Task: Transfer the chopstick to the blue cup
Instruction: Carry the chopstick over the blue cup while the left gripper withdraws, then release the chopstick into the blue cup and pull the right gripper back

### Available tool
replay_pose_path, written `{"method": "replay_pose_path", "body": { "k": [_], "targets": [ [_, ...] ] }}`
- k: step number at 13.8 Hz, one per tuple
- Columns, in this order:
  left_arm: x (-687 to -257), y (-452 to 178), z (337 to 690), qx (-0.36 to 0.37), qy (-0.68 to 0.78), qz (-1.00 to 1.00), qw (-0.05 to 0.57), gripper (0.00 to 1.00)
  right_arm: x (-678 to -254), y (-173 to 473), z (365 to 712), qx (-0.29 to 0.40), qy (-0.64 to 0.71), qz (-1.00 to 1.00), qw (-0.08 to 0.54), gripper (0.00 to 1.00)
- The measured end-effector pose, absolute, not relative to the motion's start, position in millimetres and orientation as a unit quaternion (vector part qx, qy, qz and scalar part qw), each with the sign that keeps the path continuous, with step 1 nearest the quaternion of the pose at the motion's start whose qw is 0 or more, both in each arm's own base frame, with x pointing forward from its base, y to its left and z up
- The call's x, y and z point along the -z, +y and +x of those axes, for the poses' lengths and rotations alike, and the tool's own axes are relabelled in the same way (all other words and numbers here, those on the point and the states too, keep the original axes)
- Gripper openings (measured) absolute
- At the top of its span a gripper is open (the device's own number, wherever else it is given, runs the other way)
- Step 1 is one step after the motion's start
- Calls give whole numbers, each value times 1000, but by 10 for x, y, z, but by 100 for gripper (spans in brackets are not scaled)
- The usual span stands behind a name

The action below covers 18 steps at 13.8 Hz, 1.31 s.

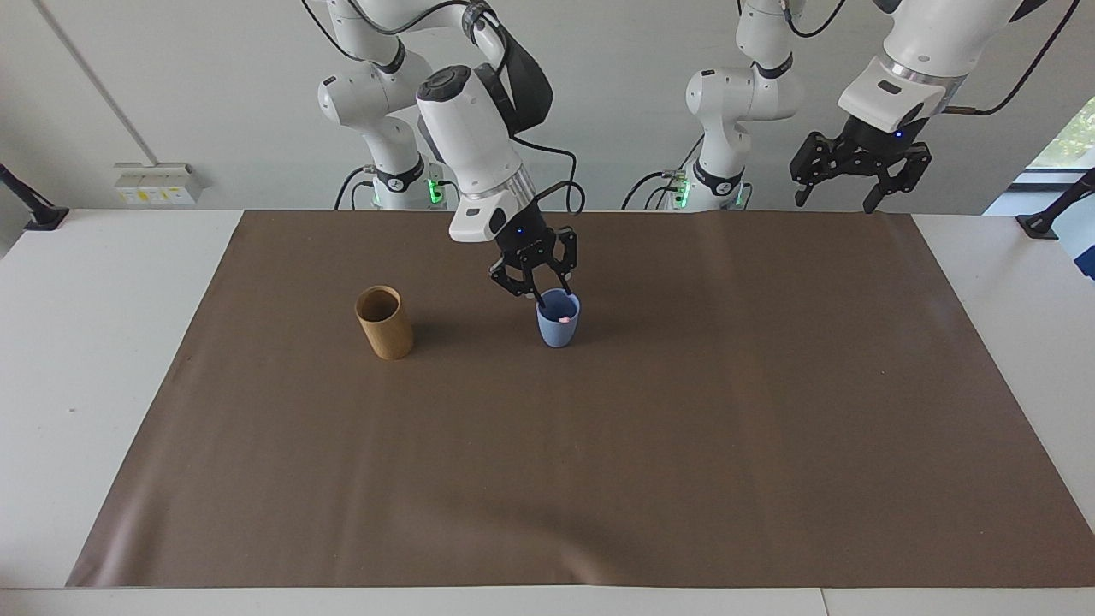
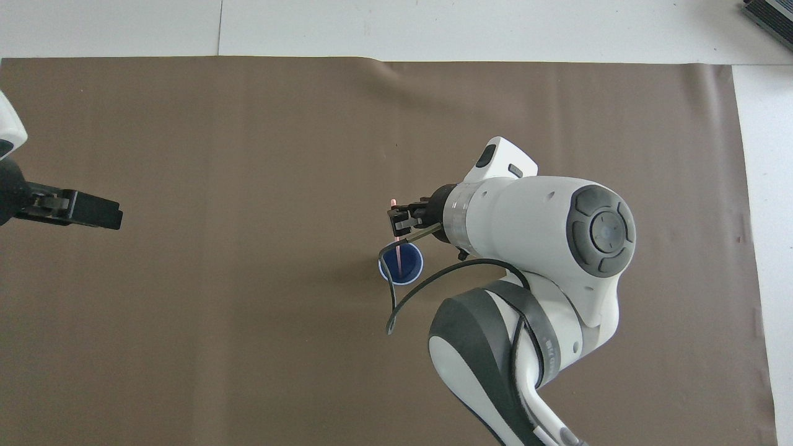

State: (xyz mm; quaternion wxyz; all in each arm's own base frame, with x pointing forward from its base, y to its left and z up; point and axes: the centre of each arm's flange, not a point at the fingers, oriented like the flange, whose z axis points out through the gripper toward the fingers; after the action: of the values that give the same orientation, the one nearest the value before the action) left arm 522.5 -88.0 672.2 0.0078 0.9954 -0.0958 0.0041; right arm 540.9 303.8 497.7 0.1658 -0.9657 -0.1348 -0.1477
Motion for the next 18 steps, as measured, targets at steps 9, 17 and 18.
{"method": "replay_pose_path", "body": {
  "k": [9,17,18],
  "targets": [
    [-6717,-590,5257,-1,-82,997,7,100,-5711,1931,5474,105,-63,-990,69,100],
    [-6718,-566,5259,-1,-99,995,7,100,-6628,801,5306,62,16,-998,0,100],
    [-6718,-554,5260,-1,-98,995,7,100,-6748,611,5293,61,34,-998,-2,100]
  ]
}}
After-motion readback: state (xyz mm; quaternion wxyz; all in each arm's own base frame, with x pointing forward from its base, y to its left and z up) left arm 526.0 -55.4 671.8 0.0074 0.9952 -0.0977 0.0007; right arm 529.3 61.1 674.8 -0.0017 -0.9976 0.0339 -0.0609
